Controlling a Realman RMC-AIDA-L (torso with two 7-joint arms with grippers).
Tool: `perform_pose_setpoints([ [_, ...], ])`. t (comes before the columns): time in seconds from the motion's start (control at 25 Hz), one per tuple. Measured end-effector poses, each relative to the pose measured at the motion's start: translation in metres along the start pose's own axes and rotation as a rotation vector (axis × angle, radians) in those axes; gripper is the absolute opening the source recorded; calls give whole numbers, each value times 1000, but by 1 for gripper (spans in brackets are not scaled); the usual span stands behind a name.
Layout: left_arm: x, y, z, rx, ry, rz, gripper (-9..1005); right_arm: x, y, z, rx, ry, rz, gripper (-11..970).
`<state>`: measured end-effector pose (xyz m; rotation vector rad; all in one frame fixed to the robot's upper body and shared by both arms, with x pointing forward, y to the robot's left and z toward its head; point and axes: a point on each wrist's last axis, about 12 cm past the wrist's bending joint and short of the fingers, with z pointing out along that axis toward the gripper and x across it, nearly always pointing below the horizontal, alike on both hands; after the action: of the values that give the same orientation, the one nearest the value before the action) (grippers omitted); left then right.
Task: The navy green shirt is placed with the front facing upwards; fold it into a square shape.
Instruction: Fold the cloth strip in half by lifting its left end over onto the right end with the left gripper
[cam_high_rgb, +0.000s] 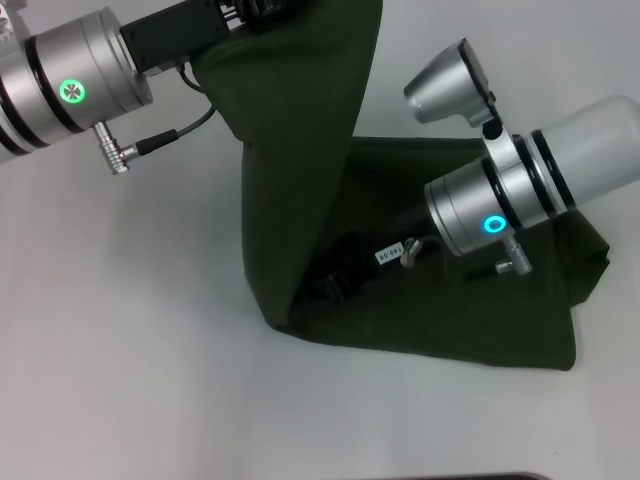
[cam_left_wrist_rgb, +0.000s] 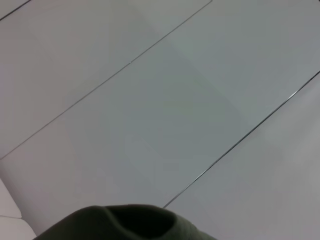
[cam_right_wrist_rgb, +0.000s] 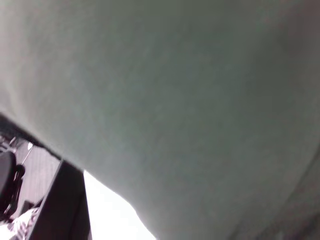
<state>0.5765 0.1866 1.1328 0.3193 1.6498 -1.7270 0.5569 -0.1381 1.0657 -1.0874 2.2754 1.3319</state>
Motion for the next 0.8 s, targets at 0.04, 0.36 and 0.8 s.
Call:
perform_pose_setpoints([
  [0.04, 0, 0, 0, 0, 0, 0, 18, 0, 1, 1, -3, 10, -4, 40],
  [0.36, -1, 1, -3, -8, -13, 9, 17, 13, -7, -10, 26, -58, 47, 40],
  [0.8, -4, 2, -11, -46, -26, 33, 18, 25, -14, -36, 87, -167, 85, 40],
])
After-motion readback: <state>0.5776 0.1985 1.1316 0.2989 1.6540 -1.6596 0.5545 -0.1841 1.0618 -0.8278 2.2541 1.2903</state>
